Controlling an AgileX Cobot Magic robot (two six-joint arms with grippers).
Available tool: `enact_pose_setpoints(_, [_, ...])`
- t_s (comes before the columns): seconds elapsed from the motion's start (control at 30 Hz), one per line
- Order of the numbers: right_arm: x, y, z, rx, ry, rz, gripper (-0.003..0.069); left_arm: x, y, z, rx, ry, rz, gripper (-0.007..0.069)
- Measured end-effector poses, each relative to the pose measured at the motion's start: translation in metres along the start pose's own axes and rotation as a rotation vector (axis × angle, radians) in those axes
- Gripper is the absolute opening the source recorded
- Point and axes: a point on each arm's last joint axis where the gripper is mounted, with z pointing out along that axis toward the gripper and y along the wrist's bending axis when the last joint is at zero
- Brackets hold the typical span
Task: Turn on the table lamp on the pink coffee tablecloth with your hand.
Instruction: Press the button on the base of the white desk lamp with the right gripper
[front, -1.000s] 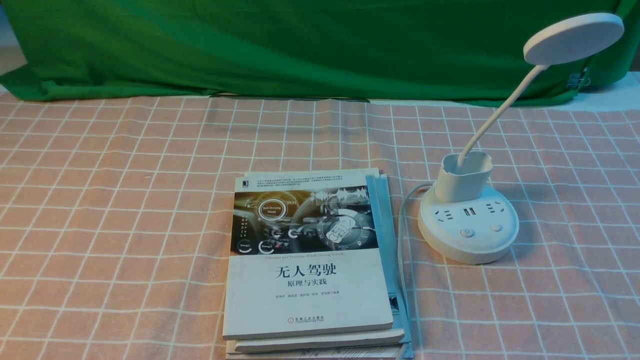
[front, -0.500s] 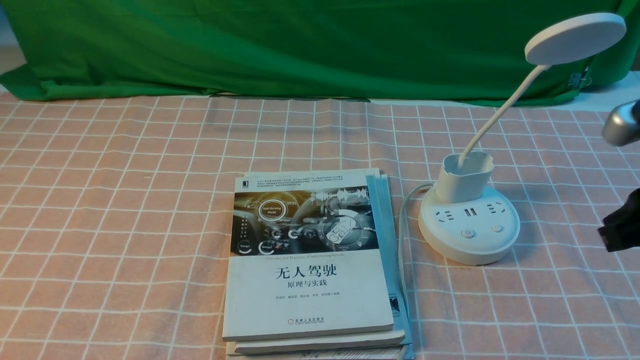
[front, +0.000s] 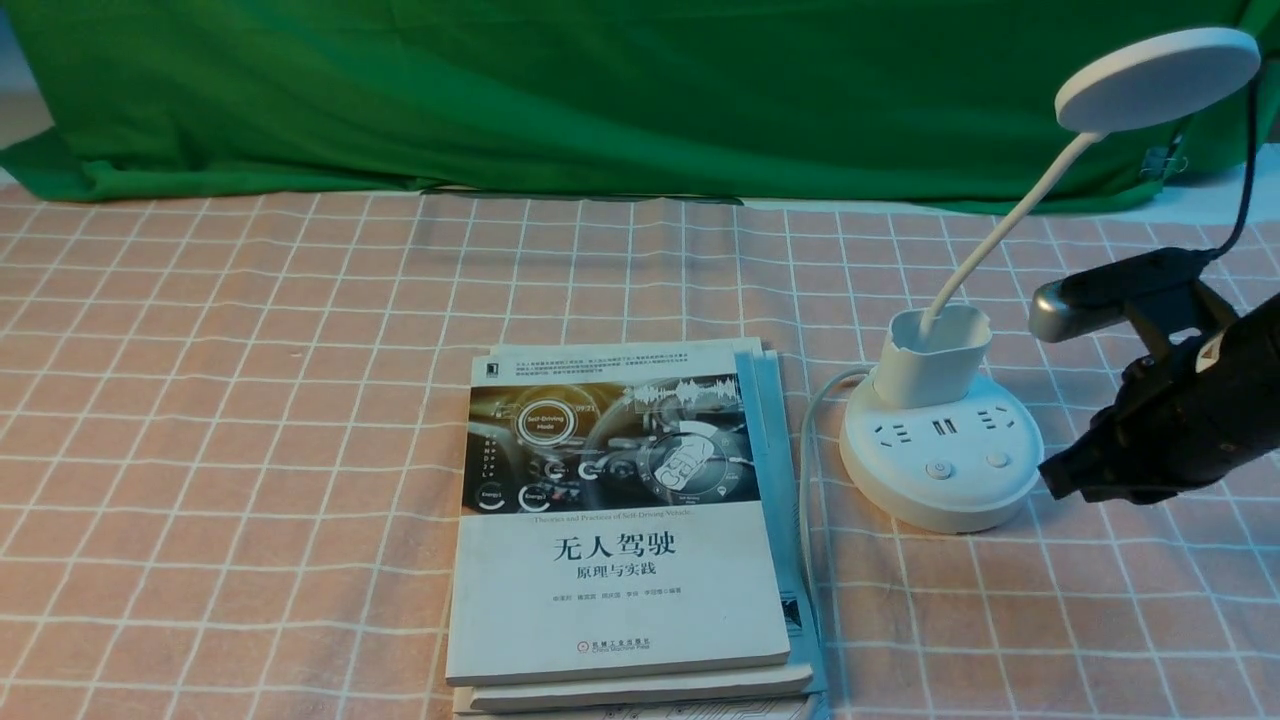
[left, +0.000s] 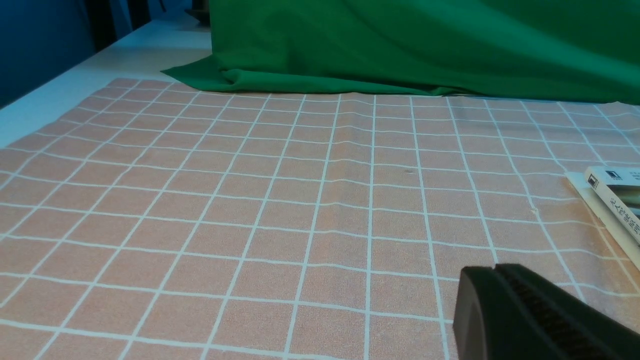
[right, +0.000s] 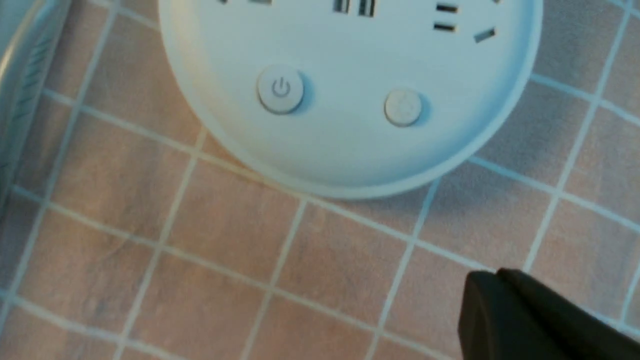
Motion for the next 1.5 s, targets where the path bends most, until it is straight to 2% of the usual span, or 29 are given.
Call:
enact_pose_setpoints(0.2, [-0.019, 0.005, 0.028, 0.002, -0.041, -0.030, 0.0027, 0.000, 0.000, 0.000, 0.000, 0.000, 0.000, 0.0021])
enact_pose_setpoints(0.7, [-0.028, 0.005, 0.050, 0.022, -0.109, -0.046, 0.0027, 0.000, 0.000, 0.000, 0.000, 0.000, 0.000, 0.0021])
enact_pose_setpoints(1.07, [-0.030, 0.011, 0.053, 0.020, -0.119, -0.072, 0.0027, 0.000, 0.000, 0.000, 0.000, 0.000, 0.000, 0.0021])
enact_pose_setpoints(1.5, [-0.030, 0.010, 0.034, 0.040, -0.121, -0.093, 0.0027, 0.000, 0.000, 0.000, 0.000, 0.000, 0.000, 0.0021])
